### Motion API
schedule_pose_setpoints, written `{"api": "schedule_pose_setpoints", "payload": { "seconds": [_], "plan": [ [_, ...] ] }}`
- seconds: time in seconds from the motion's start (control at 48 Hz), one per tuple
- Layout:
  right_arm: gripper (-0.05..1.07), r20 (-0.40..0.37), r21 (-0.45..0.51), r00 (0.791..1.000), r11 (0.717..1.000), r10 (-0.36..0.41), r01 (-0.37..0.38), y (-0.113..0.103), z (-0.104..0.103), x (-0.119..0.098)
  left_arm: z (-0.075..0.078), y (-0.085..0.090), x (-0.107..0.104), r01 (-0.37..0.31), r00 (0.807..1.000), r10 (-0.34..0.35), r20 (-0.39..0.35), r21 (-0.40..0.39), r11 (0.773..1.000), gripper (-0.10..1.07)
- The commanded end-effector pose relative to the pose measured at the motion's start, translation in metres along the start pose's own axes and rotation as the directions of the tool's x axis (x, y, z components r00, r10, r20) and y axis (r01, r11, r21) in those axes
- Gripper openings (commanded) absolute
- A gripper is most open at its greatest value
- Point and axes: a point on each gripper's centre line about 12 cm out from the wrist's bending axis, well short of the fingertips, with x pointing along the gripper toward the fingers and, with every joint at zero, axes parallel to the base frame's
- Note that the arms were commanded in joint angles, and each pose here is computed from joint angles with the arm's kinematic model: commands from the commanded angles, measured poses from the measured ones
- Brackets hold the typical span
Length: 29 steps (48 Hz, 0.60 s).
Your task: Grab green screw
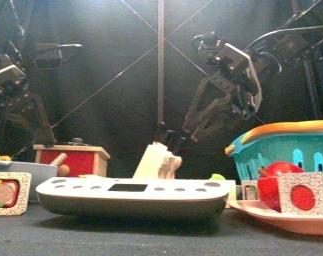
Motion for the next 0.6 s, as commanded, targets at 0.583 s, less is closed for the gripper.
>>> {"api": "schedule_pose_setpoints", "payload": {
  "seconds": [0.583],
  "plan": [
    [0.84,0.023,0.01,1.0,1.0,0.017,-0.017,0.004,0.01,-0.002,0.015,-0.006,0.02,-0.017,1.0,0.017,-0.015,0.004,1.0,0.86]
  ]
}}
